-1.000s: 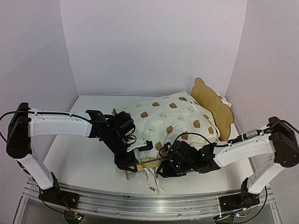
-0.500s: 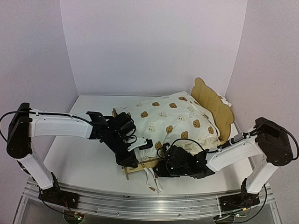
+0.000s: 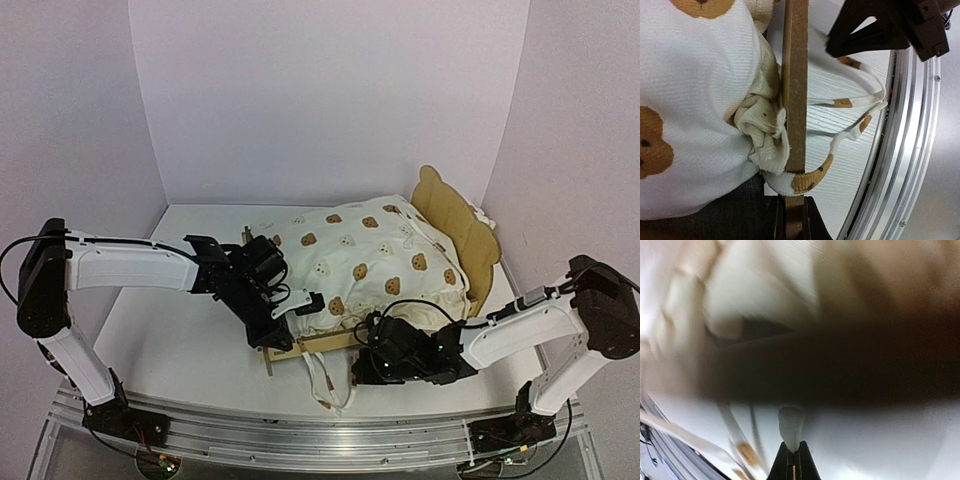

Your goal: Set up the pet bed

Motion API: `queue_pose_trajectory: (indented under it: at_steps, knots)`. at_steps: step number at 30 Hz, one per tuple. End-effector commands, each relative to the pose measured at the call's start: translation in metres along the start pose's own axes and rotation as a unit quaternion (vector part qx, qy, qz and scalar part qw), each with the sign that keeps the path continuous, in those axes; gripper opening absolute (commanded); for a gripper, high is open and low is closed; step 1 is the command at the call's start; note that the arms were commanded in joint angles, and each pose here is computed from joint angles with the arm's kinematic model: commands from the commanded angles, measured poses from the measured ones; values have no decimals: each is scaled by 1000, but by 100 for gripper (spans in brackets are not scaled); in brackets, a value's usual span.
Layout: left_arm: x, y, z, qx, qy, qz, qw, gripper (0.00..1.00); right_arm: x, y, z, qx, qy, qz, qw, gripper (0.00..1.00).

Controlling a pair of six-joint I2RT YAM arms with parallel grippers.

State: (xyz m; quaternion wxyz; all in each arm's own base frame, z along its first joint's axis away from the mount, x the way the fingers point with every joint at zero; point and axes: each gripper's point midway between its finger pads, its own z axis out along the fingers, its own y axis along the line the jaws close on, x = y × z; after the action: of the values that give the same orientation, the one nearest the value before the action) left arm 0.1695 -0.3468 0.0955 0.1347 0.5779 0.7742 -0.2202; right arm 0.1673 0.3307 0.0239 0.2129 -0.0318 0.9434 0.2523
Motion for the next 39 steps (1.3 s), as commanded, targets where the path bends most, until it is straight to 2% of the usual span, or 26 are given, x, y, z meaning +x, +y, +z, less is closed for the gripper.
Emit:
queue_pose_trajectory:
  at_steps: [1, 4, 8, 19, 21, 23, 28, 30, 34, 39]
  knots:
    - [7, 49, -6, -51, 14, -31, 998, 0, 41, -30, -13, 19, 100, -4, 995, 0]
    - [3, 70, -15, -71, 4, -33, 997, 0, 59, -14, -22, -26, 158, -29, 987, 0]
    - [0, 86, -22, -96, 1, -15, 995, 0, 59, 10, -37, -83, 174, -71, 979, 0]
    - [8, 147, -48, -186, -3, 43, 982, 0, 3, 82, -53, -143, 89, -158, 973, 0]
    - [8, 148, -53, -189, -5, 60, 980, 0, -6, 99, -57, -162, 73, -176, 968, 0]
    - [3, 136, -58, -168, -20, 77, 983, 8, -17, 119, -63, -184, 54, -199, 961, 0]
    - [-10, 90, -80, -90, -82, 106, 987, 45, -29, 153, -65, -219, 38, -248, 943, 0]
    - [-14, 72, -90, -62, -106, 114, 986, 55, -31, 161, -60, -225, 35, -261, 938, 0]
    - [-19, 35, -112, -6, -158, 116, 980, 65, -35, 177, -52, -245, 19, -282, 927, 0]
    - [-6, 3, -110, 62, -194, 56, 977, 66, -44, 198, -44, -268, -13, -326, 906, 0]
